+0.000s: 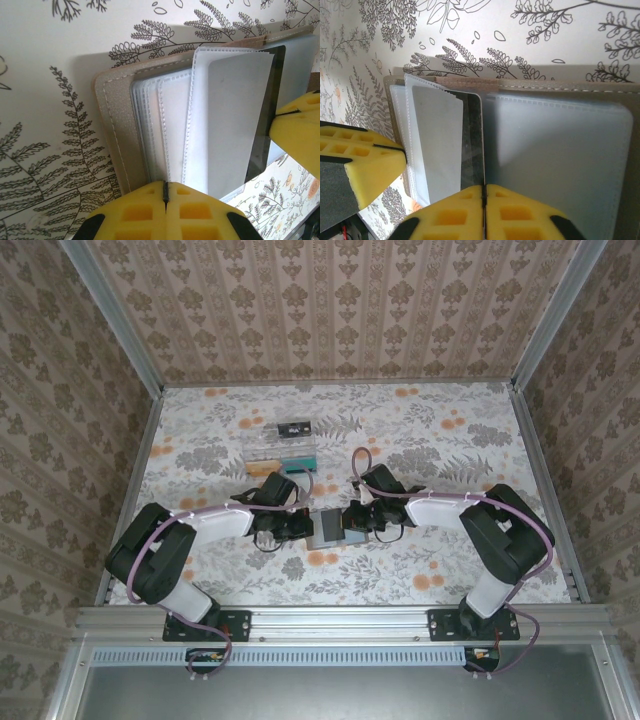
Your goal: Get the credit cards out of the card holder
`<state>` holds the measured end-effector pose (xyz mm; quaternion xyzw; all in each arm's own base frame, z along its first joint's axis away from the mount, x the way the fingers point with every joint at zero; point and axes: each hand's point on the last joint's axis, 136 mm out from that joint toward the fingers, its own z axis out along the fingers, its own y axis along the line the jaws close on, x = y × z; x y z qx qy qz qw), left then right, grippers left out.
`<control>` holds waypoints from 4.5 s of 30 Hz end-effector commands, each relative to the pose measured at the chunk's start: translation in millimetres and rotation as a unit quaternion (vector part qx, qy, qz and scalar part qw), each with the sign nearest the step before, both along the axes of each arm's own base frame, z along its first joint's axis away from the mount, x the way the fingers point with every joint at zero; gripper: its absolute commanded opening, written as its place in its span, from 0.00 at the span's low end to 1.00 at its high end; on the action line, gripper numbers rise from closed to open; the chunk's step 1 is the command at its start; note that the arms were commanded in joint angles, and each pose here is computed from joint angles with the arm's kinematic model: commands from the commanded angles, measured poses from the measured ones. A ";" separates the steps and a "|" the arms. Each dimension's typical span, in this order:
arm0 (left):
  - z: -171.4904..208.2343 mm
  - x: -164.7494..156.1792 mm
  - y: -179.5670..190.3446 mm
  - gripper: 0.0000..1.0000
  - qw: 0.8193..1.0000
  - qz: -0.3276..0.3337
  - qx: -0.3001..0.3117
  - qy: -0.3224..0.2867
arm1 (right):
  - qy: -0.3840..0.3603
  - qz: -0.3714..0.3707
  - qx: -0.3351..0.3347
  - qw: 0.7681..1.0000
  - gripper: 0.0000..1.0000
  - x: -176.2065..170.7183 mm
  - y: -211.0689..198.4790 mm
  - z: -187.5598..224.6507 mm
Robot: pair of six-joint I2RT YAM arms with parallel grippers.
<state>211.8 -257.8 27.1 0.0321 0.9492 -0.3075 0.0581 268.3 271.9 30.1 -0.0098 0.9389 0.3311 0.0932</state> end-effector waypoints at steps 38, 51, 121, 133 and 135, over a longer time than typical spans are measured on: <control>-26.0 -14.2 28.0 0.00 0.996 0.042 0.063 0.039 | 0.030 -0.010 0.022 0.999 0.00 -20.3 -10.8 -17.4; -23.6 -12.9 28.3 0.00 0.996 0.045 0.062 0.034 | 0.016 -0.042 0.009 0.999 0.00 -19.1 -35.3 -10.2; 174.7 63.0 -35.6 0.28 0.934 0.068 -0.342 -0.076 | -0.114 -0.032 0.256 0.959 0.00 49.6 -1.4 174.3; 188.1 59.3 -39.7 0.11 0.929 0.057 -0.357 -0.084 | -0.108 -0.032 0.255 0.960 0.00 48.5 -1.2 167.1; 190.4 59.6 -39.3 0.05 0.928 0.057 -0.357 -0.088 | -0.105 -0.032 0.252 0.961 0.00 48.0 -1.5 163.6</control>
